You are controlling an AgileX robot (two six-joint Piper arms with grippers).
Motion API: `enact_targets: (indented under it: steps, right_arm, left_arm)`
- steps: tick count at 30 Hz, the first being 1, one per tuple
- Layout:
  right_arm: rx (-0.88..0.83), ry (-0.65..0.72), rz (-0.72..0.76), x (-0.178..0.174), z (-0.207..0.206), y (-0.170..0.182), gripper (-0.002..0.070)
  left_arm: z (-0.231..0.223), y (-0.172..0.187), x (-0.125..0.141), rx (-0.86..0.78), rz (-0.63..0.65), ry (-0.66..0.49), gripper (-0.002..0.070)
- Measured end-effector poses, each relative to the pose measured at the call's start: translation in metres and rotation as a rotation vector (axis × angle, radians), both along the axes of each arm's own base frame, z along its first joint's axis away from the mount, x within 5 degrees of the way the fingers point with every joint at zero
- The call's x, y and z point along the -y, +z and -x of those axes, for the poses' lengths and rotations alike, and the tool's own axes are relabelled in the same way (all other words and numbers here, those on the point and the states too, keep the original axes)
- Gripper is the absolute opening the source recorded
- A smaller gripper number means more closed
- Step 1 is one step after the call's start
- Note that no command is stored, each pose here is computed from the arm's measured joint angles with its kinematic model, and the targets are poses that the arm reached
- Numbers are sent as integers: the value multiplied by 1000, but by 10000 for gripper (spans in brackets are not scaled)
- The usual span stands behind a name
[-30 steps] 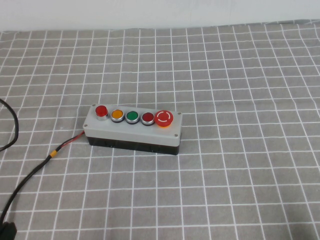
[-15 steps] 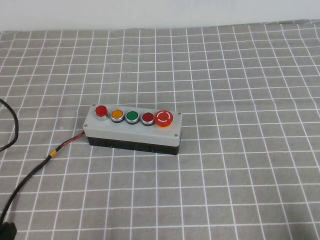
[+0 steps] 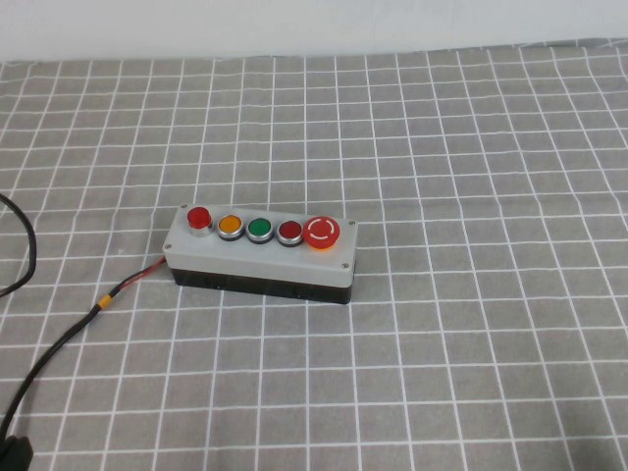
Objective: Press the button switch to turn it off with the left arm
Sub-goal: 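Press the lit red button on the button box to turn it off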
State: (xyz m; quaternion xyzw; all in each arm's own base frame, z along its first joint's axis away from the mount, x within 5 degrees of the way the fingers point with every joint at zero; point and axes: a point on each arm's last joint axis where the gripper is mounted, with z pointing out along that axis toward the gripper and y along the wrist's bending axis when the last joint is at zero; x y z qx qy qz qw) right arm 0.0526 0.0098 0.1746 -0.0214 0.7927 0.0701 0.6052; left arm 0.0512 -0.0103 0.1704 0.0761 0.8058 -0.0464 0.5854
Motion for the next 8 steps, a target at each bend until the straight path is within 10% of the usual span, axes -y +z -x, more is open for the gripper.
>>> enact_targets:
  steps: [8]
  right_arm:
    - [-1,1,-10,0,0,0,-18]
  left_arm:
    - [0,0,0,0,0,0,-3]
